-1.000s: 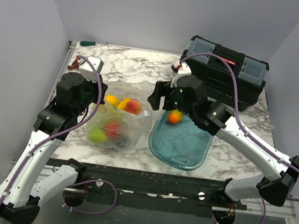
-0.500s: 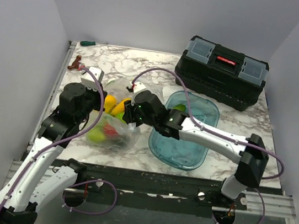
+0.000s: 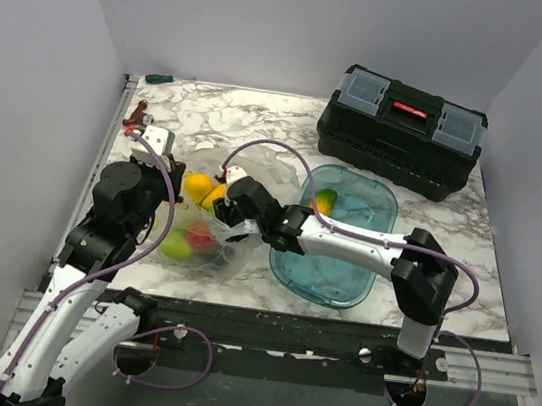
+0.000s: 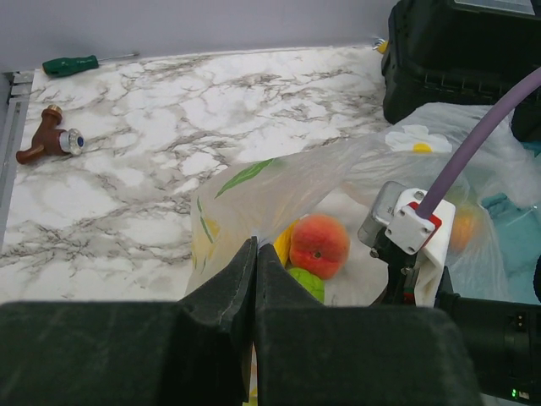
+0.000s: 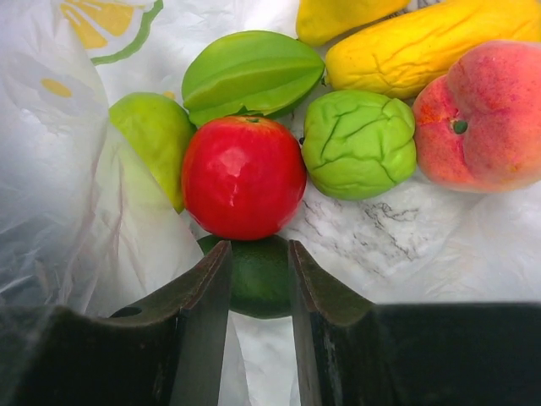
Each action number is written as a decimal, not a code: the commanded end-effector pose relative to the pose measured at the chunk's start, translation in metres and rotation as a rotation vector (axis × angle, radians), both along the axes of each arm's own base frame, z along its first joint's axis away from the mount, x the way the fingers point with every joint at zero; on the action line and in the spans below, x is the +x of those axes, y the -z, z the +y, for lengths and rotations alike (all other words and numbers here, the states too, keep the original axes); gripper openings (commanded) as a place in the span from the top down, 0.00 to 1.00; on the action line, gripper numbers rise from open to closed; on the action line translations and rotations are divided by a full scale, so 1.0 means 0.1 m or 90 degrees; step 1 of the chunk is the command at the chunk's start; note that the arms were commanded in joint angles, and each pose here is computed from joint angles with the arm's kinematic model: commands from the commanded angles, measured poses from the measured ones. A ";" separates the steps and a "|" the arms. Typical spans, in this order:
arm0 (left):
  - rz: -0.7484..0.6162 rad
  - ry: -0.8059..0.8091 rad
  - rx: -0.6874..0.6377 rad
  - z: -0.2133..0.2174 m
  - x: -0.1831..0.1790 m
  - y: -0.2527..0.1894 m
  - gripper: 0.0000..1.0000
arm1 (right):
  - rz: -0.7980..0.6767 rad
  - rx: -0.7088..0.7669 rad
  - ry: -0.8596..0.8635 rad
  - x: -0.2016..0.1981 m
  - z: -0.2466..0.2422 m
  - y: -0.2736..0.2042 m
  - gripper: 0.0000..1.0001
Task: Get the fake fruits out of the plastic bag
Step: Take out the fake fruit from the plastic bag, then place the fake fruit in the bin, then take out the fake fruit from the plastic bag.
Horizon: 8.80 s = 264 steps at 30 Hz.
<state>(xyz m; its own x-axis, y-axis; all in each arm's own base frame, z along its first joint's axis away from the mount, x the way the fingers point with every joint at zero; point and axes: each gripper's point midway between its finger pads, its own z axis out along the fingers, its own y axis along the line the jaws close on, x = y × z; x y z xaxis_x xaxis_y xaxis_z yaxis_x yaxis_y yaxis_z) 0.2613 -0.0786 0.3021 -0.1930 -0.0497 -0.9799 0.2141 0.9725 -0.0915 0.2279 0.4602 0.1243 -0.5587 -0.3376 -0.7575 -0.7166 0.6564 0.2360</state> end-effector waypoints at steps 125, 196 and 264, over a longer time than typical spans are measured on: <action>0.036 0.124 -0.019 -0.38 0.00 0.17 1.00 | -0.118 -0.056 0.665 1.37 -3.11 0.13 0.99; 0.027 0.117 -0.023 -0.37 0.01 0.14 1.00 | -0.060 0.149 0.080 0.27 -0.31 -0.73 0.43; 0.052 0.144 -0.026 -0.46 0.02 0.21 1.00 | -0.057 0.140 0.093 0.44 -0.08 -0.68 0.92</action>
<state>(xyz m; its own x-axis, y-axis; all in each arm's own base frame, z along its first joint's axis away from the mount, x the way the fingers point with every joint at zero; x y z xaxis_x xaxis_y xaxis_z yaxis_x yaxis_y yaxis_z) 0.2631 -0.1202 0.2759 -0.2946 -0.0294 -0.9552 0.3976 0.9051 -0.1505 0.2794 0.4519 0.1577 -0.5334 -0.1688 -0.8289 -0.6272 0.7363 0.2537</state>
